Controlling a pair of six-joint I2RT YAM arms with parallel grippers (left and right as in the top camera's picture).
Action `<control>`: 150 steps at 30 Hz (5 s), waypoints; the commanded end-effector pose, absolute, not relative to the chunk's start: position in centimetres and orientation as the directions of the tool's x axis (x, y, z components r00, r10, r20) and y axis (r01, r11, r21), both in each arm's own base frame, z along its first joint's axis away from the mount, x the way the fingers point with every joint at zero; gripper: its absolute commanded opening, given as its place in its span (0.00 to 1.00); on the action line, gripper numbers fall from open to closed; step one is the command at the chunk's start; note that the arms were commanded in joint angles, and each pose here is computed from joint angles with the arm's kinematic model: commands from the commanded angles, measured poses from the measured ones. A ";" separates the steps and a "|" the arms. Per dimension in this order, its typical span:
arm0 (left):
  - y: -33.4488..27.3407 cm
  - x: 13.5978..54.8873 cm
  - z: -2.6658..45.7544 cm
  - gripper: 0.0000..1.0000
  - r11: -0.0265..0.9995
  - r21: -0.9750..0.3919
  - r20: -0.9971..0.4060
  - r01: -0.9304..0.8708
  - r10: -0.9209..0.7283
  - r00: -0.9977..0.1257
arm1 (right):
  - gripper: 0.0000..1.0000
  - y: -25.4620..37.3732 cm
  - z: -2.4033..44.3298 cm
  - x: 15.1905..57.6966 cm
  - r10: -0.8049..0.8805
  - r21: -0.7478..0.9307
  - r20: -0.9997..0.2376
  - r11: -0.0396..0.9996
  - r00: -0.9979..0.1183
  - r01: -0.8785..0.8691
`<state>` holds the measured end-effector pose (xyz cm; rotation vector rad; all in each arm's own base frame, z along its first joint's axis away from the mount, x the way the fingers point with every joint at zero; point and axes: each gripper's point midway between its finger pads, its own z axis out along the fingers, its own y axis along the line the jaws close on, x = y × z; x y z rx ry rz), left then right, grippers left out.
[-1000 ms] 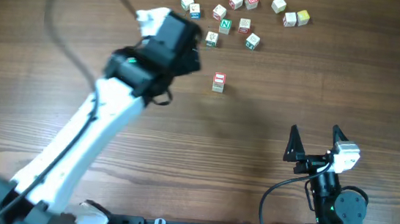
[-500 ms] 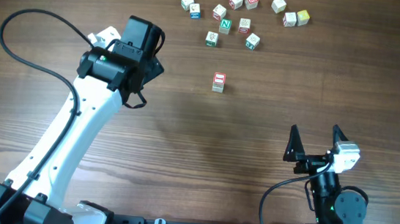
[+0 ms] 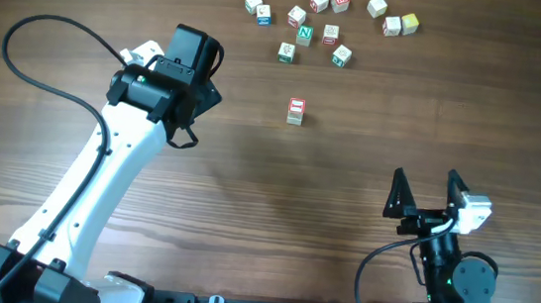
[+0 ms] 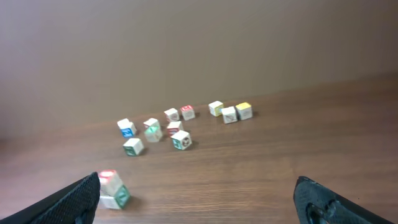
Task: Form a tower
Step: 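Raise the right arm and reach toward the block cluster, then lower the right gripper over the bee-picture block and close on it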
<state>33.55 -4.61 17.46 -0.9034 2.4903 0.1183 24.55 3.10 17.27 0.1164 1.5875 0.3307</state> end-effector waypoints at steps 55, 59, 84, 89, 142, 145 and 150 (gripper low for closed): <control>-4.5 33.4 16.9 1.00 0.763 -0.079 -0.454 -0.641 -0.600 -0.658 | 0.99 18.1 19.1 54.8 0.288 0.568 -0.683 0.787 -0.671 -0.240; -4.5 33.4 16.9 1.00 0.763 -0.079 -0.454 -0.641 -0.600 -0.658 | 0.99 17.8 15.5 56.3 0.276 0.514 -0.690 0.837 -0.669 -0.186; -4.5 33.4 16.9 1.00 0.764 -0.079 -0.454 -0.641 -0.600 -0.659 | 0.85 18.6 3.0 60.4 0.033 0.220 -0.679 0.962 -0.734 -0.161; -4.5 33.4 16.9 1.00 0.763 -0.079 -0.454 -0.641 -0.600 -0.658 | 0.73 18.6 2.8 60.3 0.016 0.207 -0.676 0.964 -0.737 -0.169; -4.5 33.4 16.9 1.00 0.763 -0.079 -0.454 -0.641 -0.600 -0.658 | 0.68 18.3 3.7 60.4 -0.007 0.105 -0.657 0.989 -0.754 -0.101; -4.5 33.4 16.9 1.00 0.763 -0.079 -0.454 -0.641 -0.600 -0.658 | 0.64 18.3 2.1 60.4 0.002 0.110 -0.644 0.990 -0.765 -0.090; -4.5 33.4 16.9 1.00 0.763 -0.079 -0.454 -0.641 -0.600 -0.658 | 0.47 18.4 2.1 60.8 0.005 0.112 -0.656 0.990 -0.755 -0.091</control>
